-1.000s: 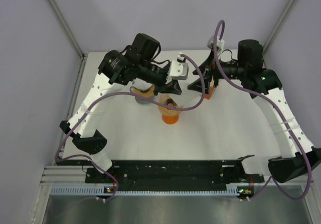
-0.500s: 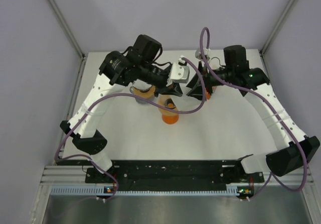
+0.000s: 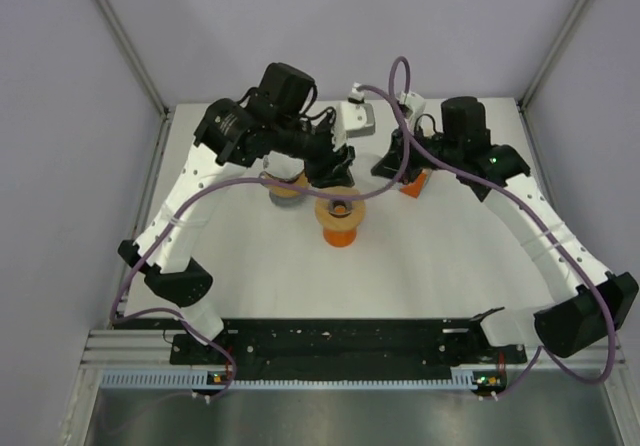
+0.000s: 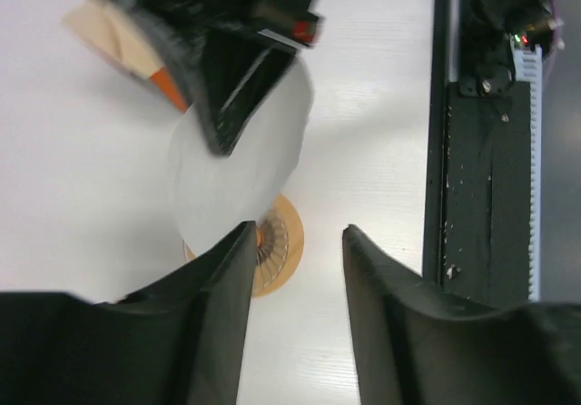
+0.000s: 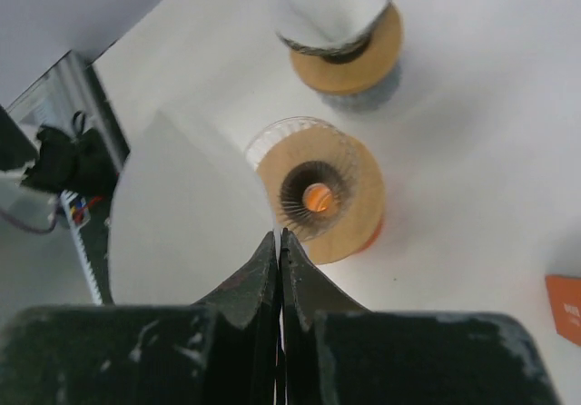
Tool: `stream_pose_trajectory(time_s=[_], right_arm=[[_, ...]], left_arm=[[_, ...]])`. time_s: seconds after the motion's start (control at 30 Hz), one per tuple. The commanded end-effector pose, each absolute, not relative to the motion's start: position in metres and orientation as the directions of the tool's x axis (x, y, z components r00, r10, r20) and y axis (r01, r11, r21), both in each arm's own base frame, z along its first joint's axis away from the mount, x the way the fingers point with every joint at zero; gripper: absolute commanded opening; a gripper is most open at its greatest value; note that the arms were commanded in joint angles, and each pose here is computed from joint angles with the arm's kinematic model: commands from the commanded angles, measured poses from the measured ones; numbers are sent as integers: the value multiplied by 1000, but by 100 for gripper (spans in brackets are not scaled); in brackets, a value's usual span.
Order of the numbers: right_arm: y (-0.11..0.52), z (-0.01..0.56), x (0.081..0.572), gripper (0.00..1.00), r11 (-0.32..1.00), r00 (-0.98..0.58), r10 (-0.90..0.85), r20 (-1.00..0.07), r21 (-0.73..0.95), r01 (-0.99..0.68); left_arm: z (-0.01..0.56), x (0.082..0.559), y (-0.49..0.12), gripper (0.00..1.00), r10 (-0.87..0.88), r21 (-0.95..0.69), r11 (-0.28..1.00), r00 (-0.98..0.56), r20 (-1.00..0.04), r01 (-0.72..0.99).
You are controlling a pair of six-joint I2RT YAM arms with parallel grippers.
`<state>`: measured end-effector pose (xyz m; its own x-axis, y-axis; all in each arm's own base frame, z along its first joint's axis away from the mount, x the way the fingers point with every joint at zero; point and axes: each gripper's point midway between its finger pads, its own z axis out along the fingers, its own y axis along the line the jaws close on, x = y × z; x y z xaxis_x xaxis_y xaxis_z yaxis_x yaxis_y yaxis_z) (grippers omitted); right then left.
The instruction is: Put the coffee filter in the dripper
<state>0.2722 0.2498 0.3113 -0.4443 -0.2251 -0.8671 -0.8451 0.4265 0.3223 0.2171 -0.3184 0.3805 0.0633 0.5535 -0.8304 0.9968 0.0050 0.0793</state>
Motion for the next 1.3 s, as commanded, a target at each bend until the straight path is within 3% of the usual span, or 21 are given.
stream_pose_trajectory(time_s=[0.0, 0.07, 0.17, 0.23, 0.33, 0.5, 0.7, 0.9, 1.07, 1.27], right_arm=[[233, 339, 319, 0, 757, -364, -26, -931, 219, -615], [232, 342, 323, 0, 826, -333, 2, -943, 189, -531], [231, 348, 324, 0, 888, -310, 66, -948, 198, -415], [231, 347, 325, 0, 920, -298, 90, -950, 194, -341], [239, 344, 321, 0, 948, -274, 99, -957, 174, -266], [259, 344, 318, 0, 952, -255, 105, -961, 171, -255], [276, 345, 316, 0, 934, -257, 126, -958, 202, -295], [273, 341, 315, 0, 939, -257, 119, -959, 193, -286], [271, 329, 317, 0, 931, -304, 118, -945, 212, -297], [269, 304, 322, 0, 915, -385, 123, -915, 254, -314]], left_arm=[[419, 281, -290, 60, 362, -52, 419, -220, -906, 906], [430, 296, -279, 69, 236, -185, 477, -329, -915, 859], [423, 314, -271, 75, 86, -398, 527, -512, -855, 751], [407, 323, -271, 81, 44, -469, 546, -583, -811, 694], [388, 325, -278, 98, 15, -549, 531, -655, -755, 645], [361, 330, -280, 97, 11, -583, 556, -707, -707, 592], [338, 333, -279, 81, 20, -586, 586, -733, -680, 559], [318, 332, -270, 31, 76, -543, 628, -738, -670, 557], [307, 322, -260, 0, 152, -491, 640, -724, -673, 591], [279, 309, -236, 0, 296, -383, 681, -713, -635, 624]])
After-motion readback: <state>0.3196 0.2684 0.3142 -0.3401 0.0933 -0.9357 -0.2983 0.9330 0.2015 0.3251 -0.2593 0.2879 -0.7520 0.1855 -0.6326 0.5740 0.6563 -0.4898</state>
